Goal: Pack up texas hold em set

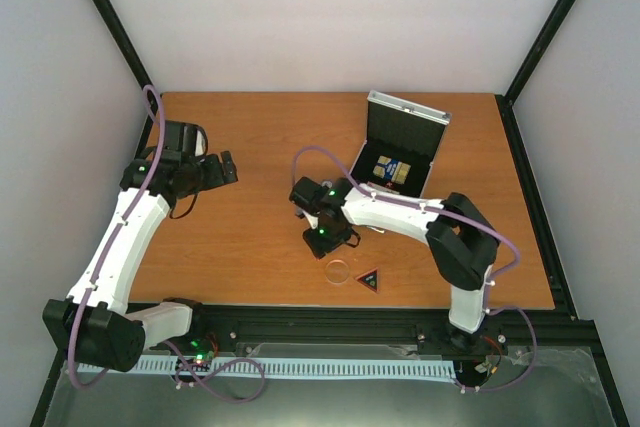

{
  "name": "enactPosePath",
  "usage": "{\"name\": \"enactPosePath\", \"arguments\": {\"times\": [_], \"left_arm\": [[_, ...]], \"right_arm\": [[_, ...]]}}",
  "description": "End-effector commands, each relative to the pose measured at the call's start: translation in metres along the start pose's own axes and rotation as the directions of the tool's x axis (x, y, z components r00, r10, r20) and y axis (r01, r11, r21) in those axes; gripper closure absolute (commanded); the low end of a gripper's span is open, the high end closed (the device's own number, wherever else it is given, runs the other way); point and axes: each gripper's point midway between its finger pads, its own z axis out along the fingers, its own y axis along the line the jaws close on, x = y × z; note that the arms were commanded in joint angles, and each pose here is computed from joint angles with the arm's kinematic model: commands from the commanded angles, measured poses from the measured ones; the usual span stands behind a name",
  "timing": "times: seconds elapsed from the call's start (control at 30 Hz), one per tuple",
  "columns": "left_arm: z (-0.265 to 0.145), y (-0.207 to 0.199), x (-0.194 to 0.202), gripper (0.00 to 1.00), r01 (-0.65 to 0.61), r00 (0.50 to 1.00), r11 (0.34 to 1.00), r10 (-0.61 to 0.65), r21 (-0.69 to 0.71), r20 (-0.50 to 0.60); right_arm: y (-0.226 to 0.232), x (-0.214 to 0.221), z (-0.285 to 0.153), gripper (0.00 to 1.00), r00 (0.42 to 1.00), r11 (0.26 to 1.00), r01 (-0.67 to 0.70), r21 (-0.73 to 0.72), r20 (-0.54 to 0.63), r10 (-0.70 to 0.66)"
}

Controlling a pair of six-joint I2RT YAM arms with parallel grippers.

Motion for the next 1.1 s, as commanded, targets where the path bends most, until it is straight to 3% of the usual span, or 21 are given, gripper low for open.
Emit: {"name": "enactPosePath", "arguments": {"times": [0.0,0.9,1.07], "left_arm": [[-0.010,-0.004,-0.004,0.00,0.010,1.000,1.000,-0.011,0.017,0.027],[-0.004,-0.001,-0.002,0.00,-0.010,1.000,1.000,0.010,-0.004,0.010],[-0.002,0.000,-0.002,0.00,-0.013,1.000,1.000,0.013,-0.007,0.005]], "right_arm": [[0.008,-0.006,0.013,0.53,1.000,1.000,-0.011,-0.014,-0.021,0.011],[0.019,0.004,0.048,0.57,0.994,1.000,0.019,0.004,-0.108,-0.018],[0.016,0.011,0.054,0.61,0.991,1.000,0.013,0.018,-0.130,-0.010]]}}
